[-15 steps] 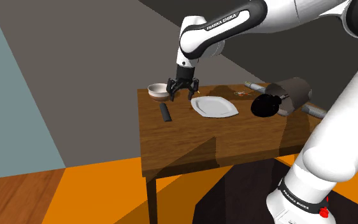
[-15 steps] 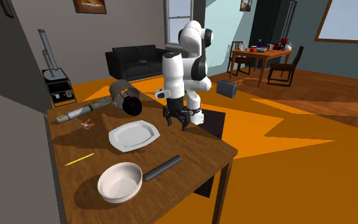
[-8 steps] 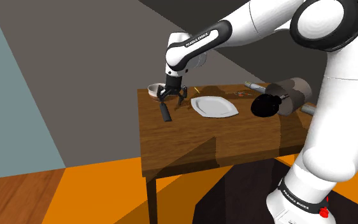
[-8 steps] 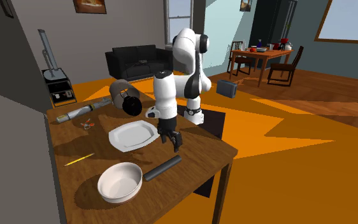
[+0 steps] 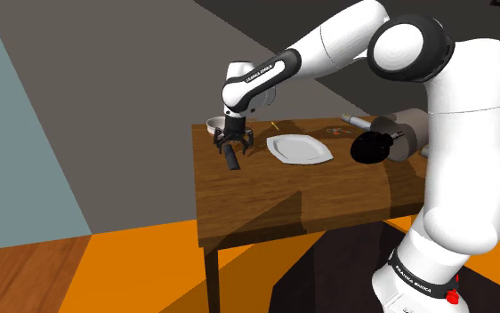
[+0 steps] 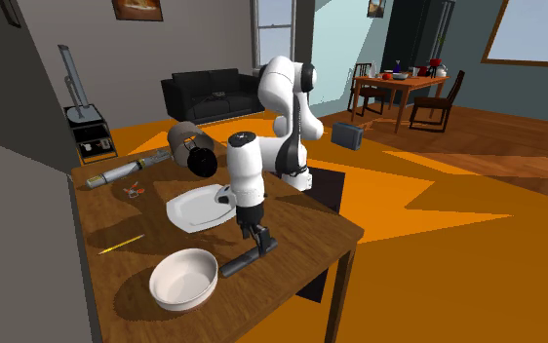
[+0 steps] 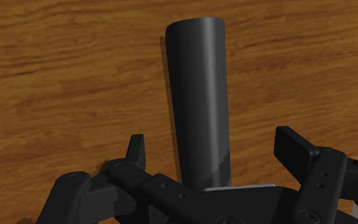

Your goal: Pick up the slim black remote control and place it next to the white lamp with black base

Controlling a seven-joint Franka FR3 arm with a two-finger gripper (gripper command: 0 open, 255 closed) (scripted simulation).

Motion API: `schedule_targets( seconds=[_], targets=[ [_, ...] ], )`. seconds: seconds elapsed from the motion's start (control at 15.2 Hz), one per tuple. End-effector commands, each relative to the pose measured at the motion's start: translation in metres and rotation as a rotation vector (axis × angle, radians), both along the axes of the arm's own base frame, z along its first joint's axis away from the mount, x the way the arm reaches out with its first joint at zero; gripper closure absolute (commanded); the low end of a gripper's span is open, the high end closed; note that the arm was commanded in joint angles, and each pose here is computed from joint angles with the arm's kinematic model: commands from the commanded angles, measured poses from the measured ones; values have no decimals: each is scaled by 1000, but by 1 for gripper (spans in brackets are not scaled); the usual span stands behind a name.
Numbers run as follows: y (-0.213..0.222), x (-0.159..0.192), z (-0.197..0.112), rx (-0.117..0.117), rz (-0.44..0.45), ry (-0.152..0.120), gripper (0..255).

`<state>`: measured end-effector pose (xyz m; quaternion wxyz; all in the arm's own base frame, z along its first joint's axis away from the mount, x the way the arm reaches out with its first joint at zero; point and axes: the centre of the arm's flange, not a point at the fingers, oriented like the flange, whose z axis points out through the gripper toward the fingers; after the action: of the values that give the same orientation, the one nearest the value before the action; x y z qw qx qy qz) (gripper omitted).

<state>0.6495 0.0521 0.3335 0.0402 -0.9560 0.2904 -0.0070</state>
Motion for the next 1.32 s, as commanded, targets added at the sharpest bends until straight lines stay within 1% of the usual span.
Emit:
schedule_targets(
  seconds=[0.0, 0.13, 0.66, 0.73, 1.25],
  targets=[
    [1, -1, -11, 0, -1, 0, 0],
    [2, -1, -19, 0, -1, 0, 0],
    [2, -1, -19, 0, -1, 0, 0],
    [2, -1, -19, 0, -1, 0, 255],
    [1, -1, -19, 0, -1, 0, 255]
  ],
)
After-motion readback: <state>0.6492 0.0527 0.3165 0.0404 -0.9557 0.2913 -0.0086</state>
